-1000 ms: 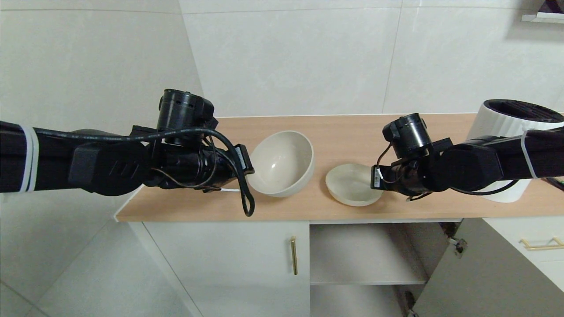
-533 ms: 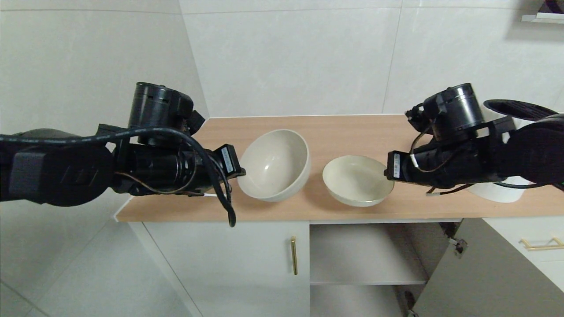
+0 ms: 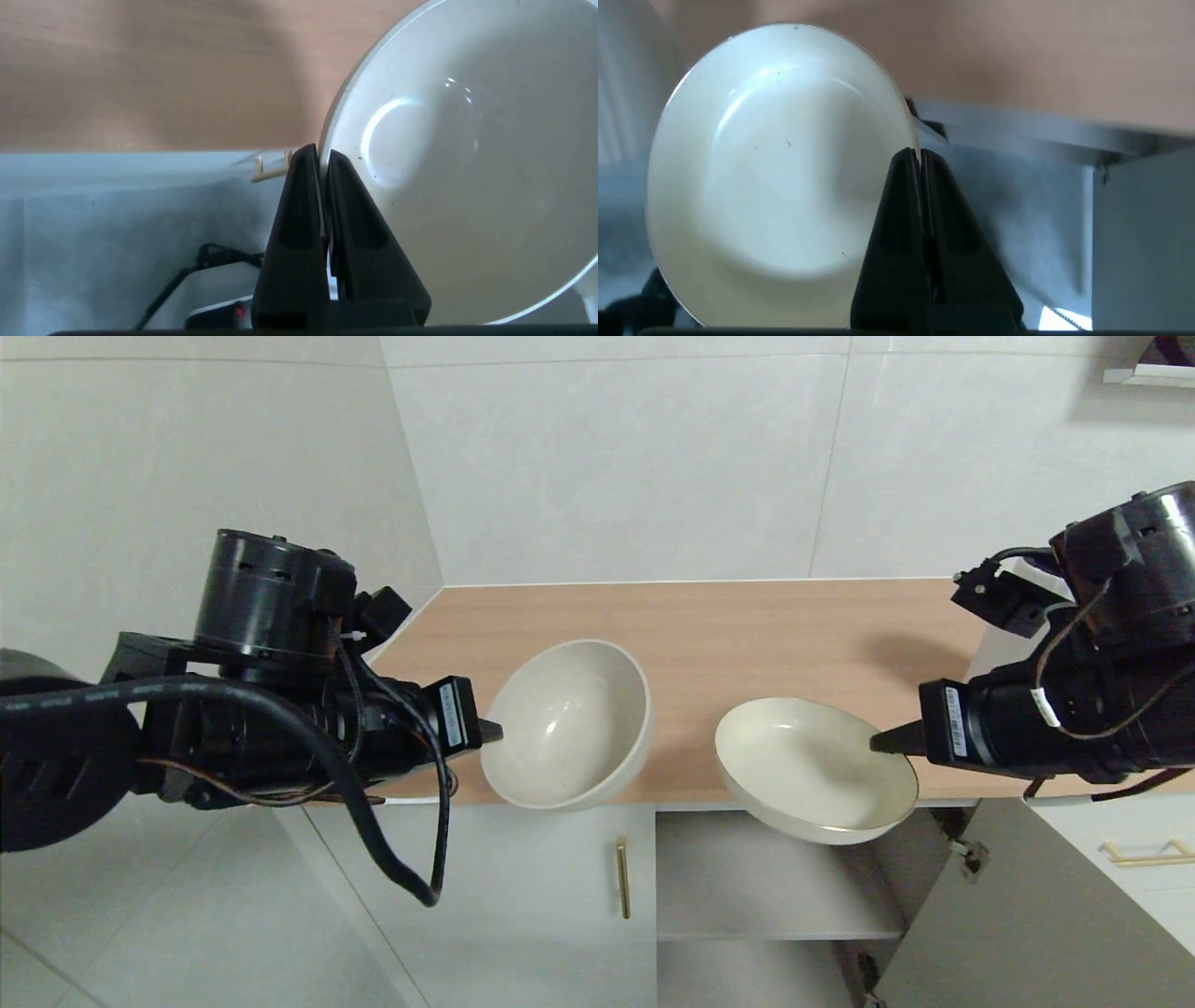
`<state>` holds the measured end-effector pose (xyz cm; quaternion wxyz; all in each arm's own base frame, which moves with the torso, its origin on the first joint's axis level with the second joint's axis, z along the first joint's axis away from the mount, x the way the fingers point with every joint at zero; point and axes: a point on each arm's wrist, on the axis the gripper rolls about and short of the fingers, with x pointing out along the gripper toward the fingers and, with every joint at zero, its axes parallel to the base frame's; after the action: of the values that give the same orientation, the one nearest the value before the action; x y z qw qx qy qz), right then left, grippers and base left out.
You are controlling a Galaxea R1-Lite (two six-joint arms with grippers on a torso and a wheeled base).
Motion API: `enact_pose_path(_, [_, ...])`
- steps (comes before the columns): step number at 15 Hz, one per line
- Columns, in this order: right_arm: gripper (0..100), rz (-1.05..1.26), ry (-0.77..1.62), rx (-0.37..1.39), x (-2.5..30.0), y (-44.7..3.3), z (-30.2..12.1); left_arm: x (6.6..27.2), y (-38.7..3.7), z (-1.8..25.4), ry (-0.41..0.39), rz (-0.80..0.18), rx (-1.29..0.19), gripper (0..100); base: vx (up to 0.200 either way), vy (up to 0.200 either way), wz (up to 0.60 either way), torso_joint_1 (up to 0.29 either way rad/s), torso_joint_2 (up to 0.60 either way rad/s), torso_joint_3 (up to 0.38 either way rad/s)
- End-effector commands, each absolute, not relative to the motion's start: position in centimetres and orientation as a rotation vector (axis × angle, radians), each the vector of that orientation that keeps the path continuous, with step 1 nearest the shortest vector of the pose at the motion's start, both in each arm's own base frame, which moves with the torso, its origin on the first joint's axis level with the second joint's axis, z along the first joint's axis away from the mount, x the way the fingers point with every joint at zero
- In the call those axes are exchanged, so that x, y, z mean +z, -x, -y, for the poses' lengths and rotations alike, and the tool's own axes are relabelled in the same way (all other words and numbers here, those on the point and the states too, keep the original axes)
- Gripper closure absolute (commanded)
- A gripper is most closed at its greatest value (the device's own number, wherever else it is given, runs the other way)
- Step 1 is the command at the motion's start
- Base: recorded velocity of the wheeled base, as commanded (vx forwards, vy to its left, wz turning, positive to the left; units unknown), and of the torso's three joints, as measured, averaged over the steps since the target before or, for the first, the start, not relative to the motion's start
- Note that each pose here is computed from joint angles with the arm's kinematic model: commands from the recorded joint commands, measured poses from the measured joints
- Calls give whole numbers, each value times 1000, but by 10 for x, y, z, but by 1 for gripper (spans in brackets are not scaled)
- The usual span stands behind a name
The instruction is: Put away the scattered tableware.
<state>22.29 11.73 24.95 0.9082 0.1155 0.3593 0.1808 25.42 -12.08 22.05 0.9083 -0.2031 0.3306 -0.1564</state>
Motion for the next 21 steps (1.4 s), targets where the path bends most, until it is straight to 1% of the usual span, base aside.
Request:
enact_pose_path(1, [100, -741, -228, 376, 246, -210, -111, 221, -247, 118, 403, -679, -337, 100, 0, 0, 0, 0, 0, 0])
enact_pose_path(4, [100, -770, -203, 372, 237, -210, -110, 221, -247, 119, 401, -682, -342, 100, 0, 0, 0, 0, 0, 0])
enact_pose_path(12, [100, -797, -193, 364, 230, -214, -113, 216, -246, 124, 389, -703, -355, 100, 0, 0, 0, -4, 9, 7])
enact_pose_path(16, [100, -797, -193, 363, 230, -214, -113, 212, -249, 125, 388, -715, -350, 100, 0, 0, 0, -157, 381, 227])
enact_pose_path(21, [100, -804, -191, 361, 228, -215, -113, 213, -248, 125, 387, -710, -352, 100, 0, 0, 0, -186, 479, 287])
